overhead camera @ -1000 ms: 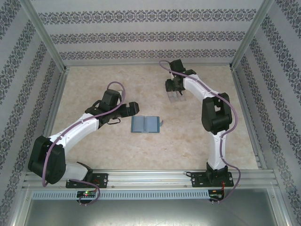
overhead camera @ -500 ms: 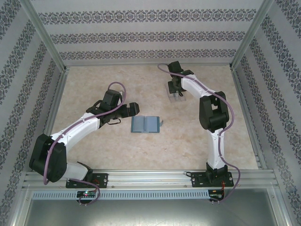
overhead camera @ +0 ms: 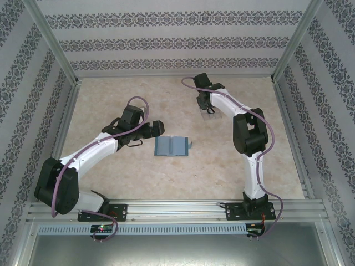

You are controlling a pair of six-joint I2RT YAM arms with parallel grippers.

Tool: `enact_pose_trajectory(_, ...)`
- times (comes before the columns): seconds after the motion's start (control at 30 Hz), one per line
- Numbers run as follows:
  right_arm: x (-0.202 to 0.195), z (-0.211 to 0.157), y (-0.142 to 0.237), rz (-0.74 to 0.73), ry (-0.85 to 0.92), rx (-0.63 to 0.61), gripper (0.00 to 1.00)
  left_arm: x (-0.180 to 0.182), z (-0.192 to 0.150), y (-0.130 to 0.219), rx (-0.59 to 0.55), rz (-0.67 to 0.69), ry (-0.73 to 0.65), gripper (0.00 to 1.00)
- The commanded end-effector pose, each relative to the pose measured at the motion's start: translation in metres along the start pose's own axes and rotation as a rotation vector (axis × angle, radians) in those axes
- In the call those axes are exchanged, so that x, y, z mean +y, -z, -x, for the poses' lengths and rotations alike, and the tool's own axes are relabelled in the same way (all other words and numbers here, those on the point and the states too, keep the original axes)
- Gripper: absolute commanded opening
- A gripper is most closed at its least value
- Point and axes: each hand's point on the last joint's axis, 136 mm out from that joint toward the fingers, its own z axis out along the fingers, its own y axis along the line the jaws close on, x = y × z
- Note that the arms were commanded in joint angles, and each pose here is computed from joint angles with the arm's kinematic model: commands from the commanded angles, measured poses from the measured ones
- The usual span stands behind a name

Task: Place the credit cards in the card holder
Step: Pick up the credit card from the storage box.

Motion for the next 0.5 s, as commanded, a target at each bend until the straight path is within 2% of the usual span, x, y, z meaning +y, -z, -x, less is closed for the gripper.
enact_pose_trajectory(0.0,-0.012,0.011,0.018,-0.053,0.007,-0.033,0.35,-0.004,-0.004,-0.002,-0.001,-0.016,-0.021,0.99)
enact_pose_trajectory(0.47,-0.018,0.016,0.029,-0.099,0.028,-0.066,0.34,-0.004,-0.006,0.0,-0.004,-0.021,-0.019,0.99)
